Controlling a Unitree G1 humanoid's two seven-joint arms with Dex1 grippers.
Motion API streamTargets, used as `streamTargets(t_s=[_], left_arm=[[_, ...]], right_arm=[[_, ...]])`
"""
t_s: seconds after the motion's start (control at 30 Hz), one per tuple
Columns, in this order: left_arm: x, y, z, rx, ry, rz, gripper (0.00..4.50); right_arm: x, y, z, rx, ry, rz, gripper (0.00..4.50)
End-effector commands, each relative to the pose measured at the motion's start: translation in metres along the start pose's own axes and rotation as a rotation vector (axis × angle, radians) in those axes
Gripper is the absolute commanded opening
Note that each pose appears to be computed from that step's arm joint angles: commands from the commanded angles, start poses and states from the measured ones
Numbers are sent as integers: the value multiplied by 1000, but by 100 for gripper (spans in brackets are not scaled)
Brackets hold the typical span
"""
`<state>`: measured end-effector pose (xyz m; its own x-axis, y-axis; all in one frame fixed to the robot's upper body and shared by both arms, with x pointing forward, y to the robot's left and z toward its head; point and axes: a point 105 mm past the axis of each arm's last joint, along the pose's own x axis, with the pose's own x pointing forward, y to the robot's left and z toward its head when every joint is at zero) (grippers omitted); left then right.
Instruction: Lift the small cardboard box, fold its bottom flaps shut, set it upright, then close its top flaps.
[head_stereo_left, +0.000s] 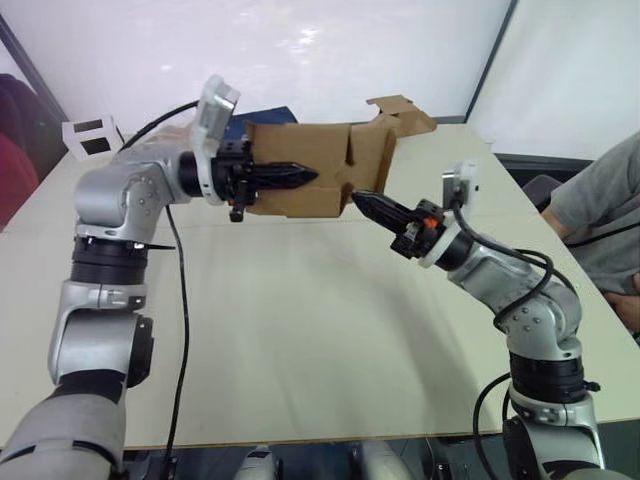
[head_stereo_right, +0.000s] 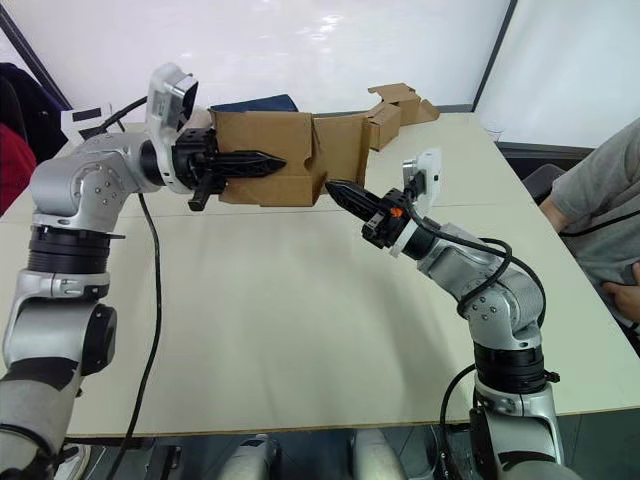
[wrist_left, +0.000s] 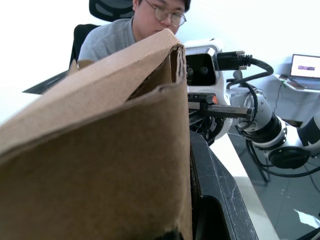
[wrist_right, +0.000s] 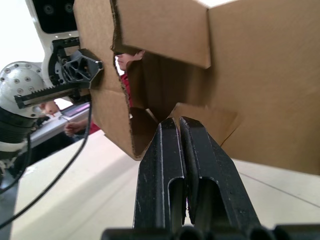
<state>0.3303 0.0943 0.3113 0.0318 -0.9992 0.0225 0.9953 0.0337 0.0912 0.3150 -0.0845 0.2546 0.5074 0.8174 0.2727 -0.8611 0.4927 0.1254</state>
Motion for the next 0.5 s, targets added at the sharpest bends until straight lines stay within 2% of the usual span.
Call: streamTargets(t_s=[0.03,0.33,0.5], left_arm=[[0,-6,11,48,-18,-16,0],[0,-5,12,58,-17,-8,0],[-1,-4,12,62,-13,4,0]], right_arm=[[11,18,7,-29,-19,79,8],[17,17,4,-48,-11,91,8],[-5,16,28,-57,-37,116,8]])
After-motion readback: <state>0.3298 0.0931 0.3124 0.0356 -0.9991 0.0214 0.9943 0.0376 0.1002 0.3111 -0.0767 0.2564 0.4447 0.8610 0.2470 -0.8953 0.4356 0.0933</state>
